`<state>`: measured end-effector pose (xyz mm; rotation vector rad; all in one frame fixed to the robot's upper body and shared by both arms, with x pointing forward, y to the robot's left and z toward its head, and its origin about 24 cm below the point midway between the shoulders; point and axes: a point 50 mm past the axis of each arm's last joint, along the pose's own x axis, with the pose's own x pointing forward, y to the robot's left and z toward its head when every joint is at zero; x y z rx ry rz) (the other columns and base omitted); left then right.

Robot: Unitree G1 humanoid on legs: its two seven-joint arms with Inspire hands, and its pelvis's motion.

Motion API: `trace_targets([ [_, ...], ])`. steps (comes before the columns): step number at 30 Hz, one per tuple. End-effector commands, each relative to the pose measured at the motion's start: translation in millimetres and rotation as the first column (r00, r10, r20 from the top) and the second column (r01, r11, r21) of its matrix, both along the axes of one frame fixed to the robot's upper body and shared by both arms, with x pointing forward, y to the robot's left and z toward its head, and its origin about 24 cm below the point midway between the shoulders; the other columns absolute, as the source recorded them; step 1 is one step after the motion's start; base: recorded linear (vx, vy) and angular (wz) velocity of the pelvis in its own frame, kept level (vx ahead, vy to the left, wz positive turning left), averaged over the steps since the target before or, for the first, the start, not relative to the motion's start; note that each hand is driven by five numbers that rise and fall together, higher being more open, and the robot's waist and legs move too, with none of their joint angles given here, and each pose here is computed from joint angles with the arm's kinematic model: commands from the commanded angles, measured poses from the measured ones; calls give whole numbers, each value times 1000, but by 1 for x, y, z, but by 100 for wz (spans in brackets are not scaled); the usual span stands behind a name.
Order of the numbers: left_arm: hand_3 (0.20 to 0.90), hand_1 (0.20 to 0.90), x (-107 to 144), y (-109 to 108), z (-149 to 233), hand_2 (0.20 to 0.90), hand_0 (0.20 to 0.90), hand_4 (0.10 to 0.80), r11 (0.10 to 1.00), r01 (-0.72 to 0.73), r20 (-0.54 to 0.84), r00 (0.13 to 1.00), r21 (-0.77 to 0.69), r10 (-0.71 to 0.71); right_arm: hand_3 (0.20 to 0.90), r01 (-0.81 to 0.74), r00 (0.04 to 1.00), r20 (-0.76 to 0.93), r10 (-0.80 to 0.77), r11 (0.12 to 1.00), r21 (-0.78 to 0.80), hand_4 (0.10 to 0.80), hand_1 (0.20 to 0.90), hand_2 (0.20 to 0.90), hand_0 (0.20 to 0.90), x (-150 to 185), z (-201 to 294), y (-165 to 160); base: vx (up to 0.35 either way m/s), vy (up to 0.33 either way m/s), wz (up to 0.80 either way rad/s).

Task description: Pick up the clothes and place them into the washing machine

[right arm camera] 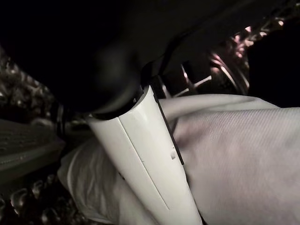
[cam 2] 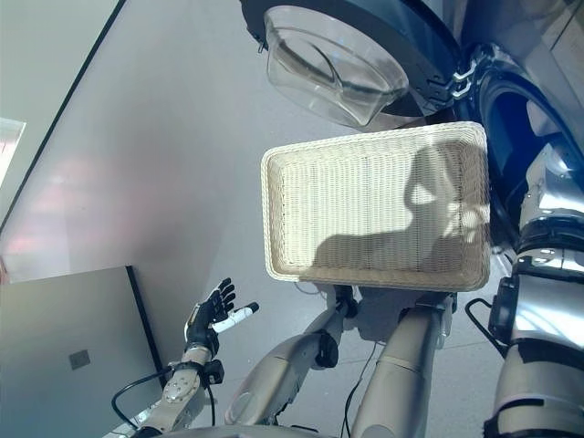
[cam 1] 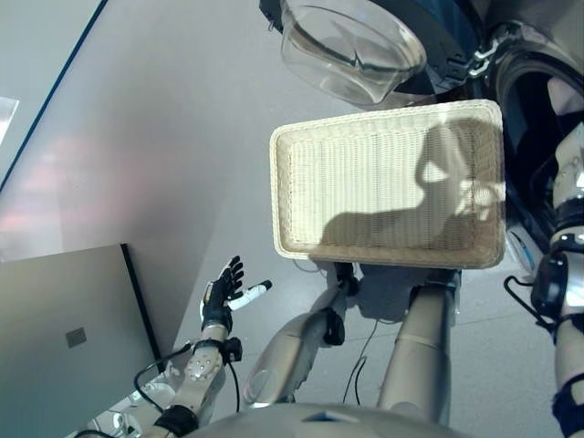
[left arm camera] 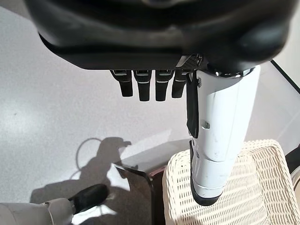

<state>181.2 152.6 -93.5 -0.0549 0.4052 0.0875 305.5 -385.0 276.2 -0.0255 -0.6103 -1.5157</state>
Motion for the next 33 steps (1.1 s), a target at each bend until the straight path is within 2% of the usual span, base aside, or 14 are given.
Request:
trace_targets([
  [1, 900, 900, -21, 30, -10, 900, 900, 800, 992, -100, -52, 993, 78, 104, 900, 57, 979, 204, -2, 963, -264, 800, 900, 900, 900, -37, 83, -6, 0, 0, 0],
  [4, 900, 900, -24, 31, -13, 900, 900, 800, 991, -112, -70, 991, 73, 117, 900, 5, 983, 180, 37, 974, -226, 800, 900, 900, 900, -28, 70, -6, 0, 0, 0],
  [9, 900, 900, -25, 30, -21, 900, 900, 800, 990, -97, -122, 986, 105, 110, 900, -115, 991, -68, 115, 993, 13, 800, 900, 900, 900, 4, -18, -13, -1, -8, 2],
  [10, 900, 900, -25, 30, -21, 900, 900, 800, 990, -98, -122, 986, 106, 110, 900, -116, 991, -68, 117, 993, 14, 800, 900, 900, 900, 3, -18, -14, 0, 0, 0],
  [14, 900, 900, -26, 25, -23, 900, 900, 800, 992, -90, -132, 986, 90, 101, 900, -179, 961, -184, 207, 971, 156, 800, 900, 900, 900, 17, -77, 0, -9, -9, -2],
  [17, 900, 900, -25, 24, -23, 900, 900, 800, 992, -83, -133, 986, 100, 96, 900, -213, 932, -243, 270, 948, 239, 800, 900, 900, 900, 22, -116, 14, -18, -8, 10],
  [22, 900, 900, -28, 28, -26, 900, 900, 800, 989, -84, -151, 983, 123, 103, 900, -321, 851, -312, 422, 889, 326, 800, 900, 900, 900, 36, -166, 60, -17, -3, 11],
  [26, 900, 900, -31, 33, -28, 900, 900, 800, 984, -92, -174, 978, 151, 118, 900, -389, 796, -319, 515, 838, 382, 800, 900, 900, 900, 42, -187, 86, -14, -18, 18],
  [27, 900, 900, -32, 36, -31, 900, 900, 800, 981, -97, -194, 972, 166, 129, 900, -427, 758, -312, 573, 797, 427, 800, 900, 900, 900, 44, -201, 102, -19, -35, 26],
  [30, 900, 900, -32, 43, -32, 900, 900, 800, 977, -125, -205, 965, 176, 160, 900, -493, 709, -285, 645, 742, 455, 800, 900, 900, 900, 46, -213, 124, -28, -27, 26],
  [33, 900, 900, -35, 47, -34, 900, 900, 800, 974, -137, -222, 959, 180, 176, 900, -532, 670, -270, 692, 701, 476, 800, 900, 900, 900, 42, -226, 138, 24, -49, 19],
])
